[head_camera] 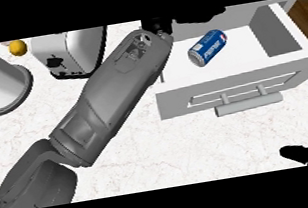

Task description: Pick up the can, place it into the drawer and close the drawer

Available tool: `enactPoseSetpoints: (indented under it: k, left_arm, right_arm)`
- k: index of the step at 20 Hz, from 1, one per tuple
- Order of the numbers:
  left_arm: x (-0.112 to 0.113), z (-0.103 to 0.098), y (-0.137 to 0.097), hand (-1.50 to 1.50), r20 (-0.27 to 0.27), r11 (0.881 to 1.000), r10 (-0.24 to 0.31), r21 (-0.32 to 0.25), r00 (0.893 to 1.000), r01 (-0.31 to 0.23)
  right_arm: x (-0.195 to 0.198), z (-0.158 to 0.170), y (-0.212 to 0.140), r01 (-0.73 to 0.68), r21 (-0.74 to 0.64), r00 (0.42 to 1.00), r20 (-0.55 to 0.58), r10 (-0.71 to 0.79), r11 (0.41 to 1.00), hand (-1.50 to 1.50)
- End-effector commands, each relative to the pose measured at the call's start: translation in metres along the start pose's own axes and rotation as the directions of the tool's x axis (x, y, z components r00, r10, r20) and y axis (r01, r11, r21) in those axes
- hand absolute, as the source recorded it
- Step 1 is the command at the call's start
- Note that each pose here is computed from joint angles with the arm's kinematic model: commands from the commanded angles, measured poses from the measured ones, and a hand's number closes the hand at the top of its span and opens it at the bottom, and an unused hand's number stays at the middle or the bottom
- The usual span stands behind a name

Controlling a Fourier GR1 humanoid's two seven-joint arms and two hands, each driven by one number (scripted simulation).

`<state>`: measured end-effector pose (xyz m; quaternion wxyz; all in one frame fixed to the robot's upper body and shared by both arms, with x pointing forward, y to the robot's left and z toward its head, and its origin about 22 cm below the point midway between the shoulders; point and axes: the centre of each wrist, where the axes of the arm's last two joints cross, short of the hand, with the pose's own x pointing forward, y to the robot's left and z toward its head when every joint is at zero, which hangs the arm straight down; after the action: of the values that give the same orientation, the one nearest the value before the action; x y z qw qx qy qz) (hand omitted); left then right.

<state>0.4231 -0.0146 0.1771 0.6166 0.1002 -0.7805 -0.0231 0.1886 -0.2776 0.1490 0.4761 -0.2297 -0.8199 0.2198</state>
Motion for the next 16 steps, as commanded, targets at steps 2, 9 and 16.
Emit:
enactPoseSetpoints:
  k: [2,9,16]
  left_arm:
    - [-0.003,0.002,0.0,-1.5,0.03,1.0,0.015,0.008,0.999,-0.015]
    - [0.004,0.0,-0.002,-1.5,0.008,1.0,0.003,-0.004,1.0,-0.003]
    - [0.018,0.003,0.004,-1.5,-0.014,0.999,0.031,-0.018,0.999,-0.031]
  right_arm:
    - [-0.002,-0.008,0.016,-0.209,0.054,0.978,0.011,0.209,0.976,-1.5]
    - [-0.018,-0.019,0.058,-0.419,0.172,0.907,0.035,0.42,0.892,-1.5]
    - [-0.073,-0.034,0.091,-0.526,0.192,0.842,-0.022,0.54,0.829,-1.5]
